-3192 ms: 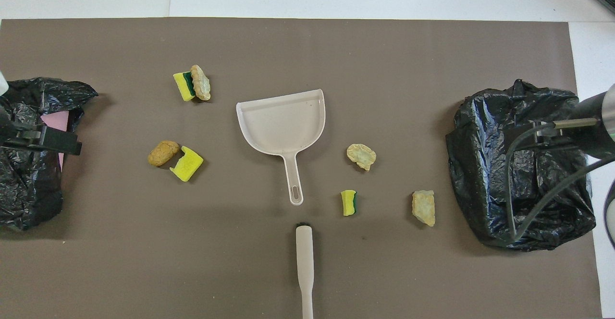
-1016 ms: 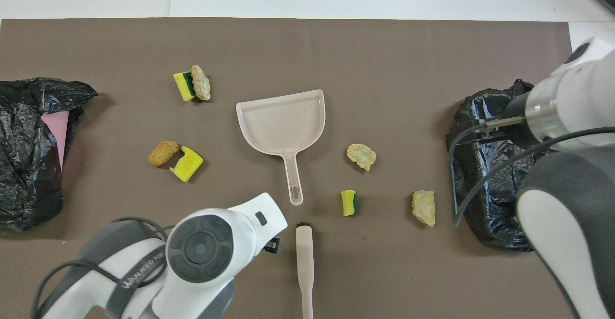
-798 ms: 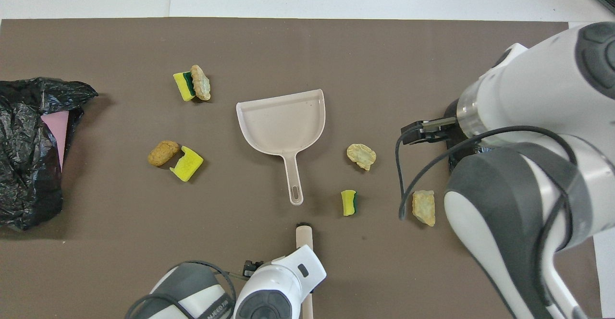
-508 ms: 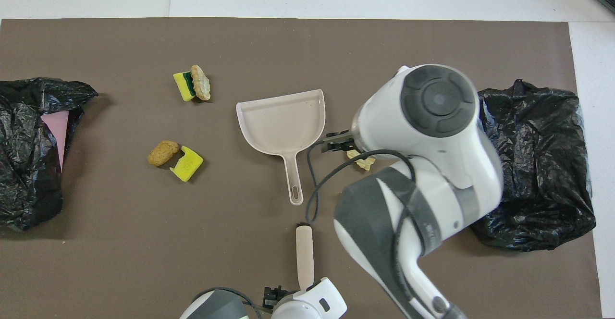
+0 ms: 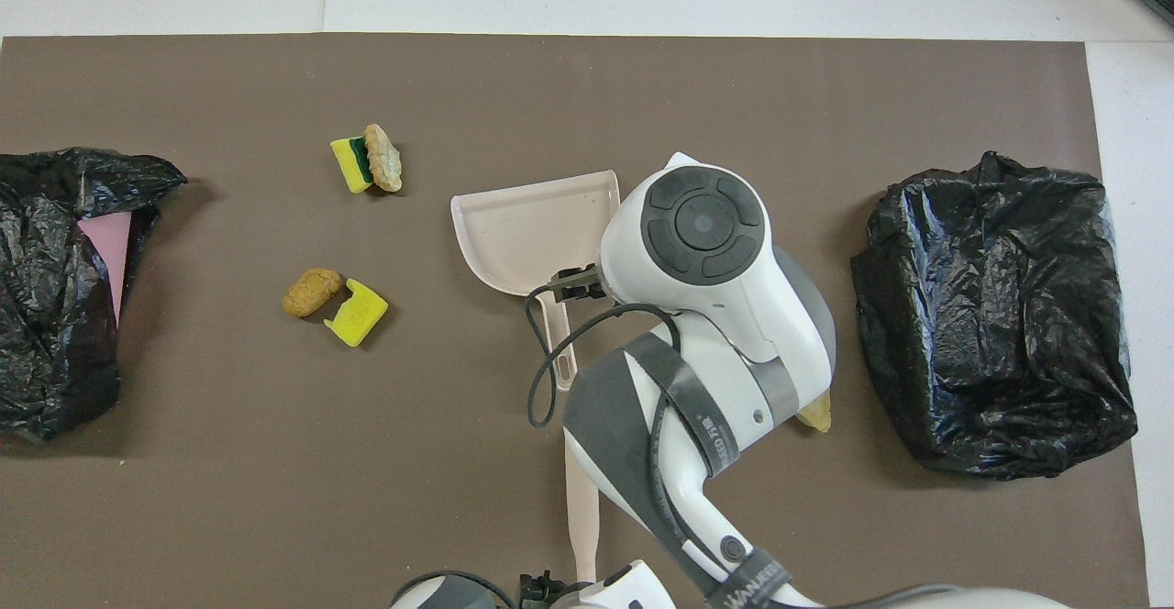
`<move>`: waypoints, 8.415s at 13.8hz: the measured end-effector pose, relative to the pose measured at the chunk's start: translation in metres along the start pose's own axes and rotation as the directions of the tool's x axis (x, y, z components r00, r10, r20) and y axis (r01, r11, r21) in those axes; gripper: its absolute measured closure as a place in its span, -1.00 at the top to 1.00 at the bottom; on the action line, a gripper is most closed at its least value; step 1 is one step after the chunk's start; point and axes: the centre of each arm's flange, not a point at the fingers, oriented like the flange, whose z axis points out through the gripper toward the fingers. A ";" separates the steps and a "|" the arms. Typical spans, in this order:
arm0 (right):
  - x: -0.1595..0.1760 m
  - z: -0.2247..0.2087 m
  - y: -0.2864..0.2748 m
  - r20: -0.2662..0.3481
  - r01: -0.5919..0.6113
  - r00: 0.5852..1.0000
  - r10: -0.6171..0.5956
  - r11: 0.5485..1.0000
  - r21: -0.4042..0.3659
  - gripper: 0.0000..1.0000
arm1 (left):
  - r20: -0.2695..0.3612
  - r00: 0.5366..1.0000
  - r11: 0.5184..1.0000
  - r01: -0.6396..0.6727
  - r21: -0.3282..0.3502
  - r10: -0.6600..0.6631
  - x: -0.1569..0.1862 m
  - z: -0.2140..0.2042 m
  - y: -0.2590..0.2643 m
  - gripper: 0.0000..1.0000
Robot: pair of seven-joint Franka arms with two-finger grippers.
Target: Sweep and dump trash in bin
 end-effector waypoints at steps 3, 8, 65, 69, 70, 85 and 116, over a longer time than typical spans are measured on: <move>-0.011 0.029 -0.027 0.021 0.031 0.999 -0.031 0.999 -0.015 0.98 | -0.001 1.000 1.000 0.006 -0.002 -0.006 0.001 -0.003 -0.001 0.91; -0.012 0.040 -0.020 0.024 0.034 0.999 -0.033 0.999 -0.035 0.69 | 0.000 1.000 1.000 0.010 -0.002 -0.010 0.000 -0.010 -0.002 0.55; 0.008 0.032 0.072 0.153 0.965 0.260 -0.953 0.261 -0.017 -0.35 | -0.052 0.974 0.958 0.209 -0.195 -0.223 0.222 -0.047 -0.167 -0.48; 0.007 0.032 0.070 0.153 0.966 0.258 -0.954 0.258 -0.017 -0.35 | -0.002 0.981 0.965 0.192 -0.180 -0.195 0.254 -0.086 -0.177 -0.48; 0.007 0.032 0.069 0.153 0.967 0.255 -0.955 0.256 -0.017 -0.35 | -0.004 0.980 0.965 0.196 -0.172 -0.200 0.265 -0.097 -0.193 -0.48; 0.005 0.033 0.065 0.153 0.968 0.250 -0.956 0.250 -0.016 -0.35 | -0.118 0.985 0.988 -0.116 0.100 0.127 0.398 -0.096 -0.437 -0.48; 0.003 0.037 0.066 0.158 0.967 0.253 -0.955 0.255 -0.009 -0.35 | 0.197 0.980 0.999 0.017 -0.042 -0.008 0.278 -0.036 -0.259 -0.48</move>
